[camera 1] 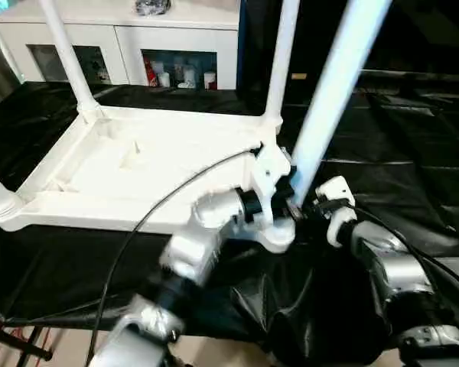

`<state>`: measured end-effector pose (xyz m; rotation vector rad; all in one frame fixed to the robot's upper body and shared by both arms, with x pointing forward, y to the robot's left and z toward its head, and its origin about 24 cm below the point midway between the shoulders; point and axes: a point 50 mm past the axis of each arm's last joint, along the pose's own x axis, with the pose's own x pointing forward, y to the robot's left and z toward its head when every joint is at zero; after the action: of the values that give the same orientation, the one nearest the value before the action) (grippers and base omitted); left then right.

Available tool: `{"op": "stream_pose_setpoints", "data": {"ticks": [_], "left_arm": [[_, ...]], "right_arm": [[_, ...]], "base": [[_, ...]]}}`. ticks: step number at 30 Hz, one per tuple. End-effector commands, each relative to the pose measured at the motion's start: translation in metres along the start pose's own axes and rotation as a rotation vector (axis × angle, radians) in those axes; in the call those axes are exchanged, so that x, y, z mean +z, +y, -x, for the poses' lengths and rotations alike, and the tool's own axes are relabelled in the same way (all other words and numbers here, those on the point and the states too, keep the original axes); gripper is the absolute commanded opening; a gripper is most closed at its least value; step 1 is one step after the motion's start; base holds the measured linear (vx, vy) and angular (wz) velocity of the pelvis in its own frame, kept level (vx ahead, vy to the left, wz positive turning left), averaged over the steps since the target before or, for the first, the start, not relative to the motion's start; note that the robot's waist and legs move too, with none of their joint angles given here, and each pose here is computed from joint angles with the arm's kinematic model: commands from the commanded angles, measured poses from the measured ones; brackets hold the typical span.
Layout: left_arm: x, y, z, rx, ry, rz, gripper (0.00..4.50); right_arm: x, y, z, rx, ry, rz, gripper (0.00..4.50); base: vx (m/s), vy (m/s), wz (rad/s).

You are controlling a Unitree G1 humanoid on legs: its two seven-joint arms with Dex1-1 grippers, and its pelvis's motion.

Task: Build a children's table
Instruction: Rotate table base

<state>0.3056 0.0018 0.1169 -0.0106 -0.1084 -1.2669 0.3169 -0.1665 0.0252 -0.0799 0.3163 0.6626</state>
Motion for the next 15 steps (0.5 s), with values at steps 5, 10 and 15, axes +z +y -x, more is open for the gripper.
{"op": "stream_pose_setpoints", "data": {"ticks": [5, 10, 15], "left_arm": [[-0.006, 0.006, 0.021, -0.066, 0.12, -0.097, 4.48], [-0.017, 0.016, 0.045, -0.09, 0.234, -0.142, 4.48], [-0.017, 0.026, 0.073, -0.131, 0.332, -0.135, 4.31]], "right_arm": [[0.016, 0.001, 0.002, 0.063, -0.075, 0.045, 3.16], [0.017, -0.01, 0.014, 0.049, -0.061, 0.082, 3.16], [0.02, -0.024, 0.031, 0.041, -0.031, 0.137, 3.16]], "base": [[0.0, 0.0, 0.0], [0.0, 0.0, 0.0], [0.0, 0.0, 0.0]]}}
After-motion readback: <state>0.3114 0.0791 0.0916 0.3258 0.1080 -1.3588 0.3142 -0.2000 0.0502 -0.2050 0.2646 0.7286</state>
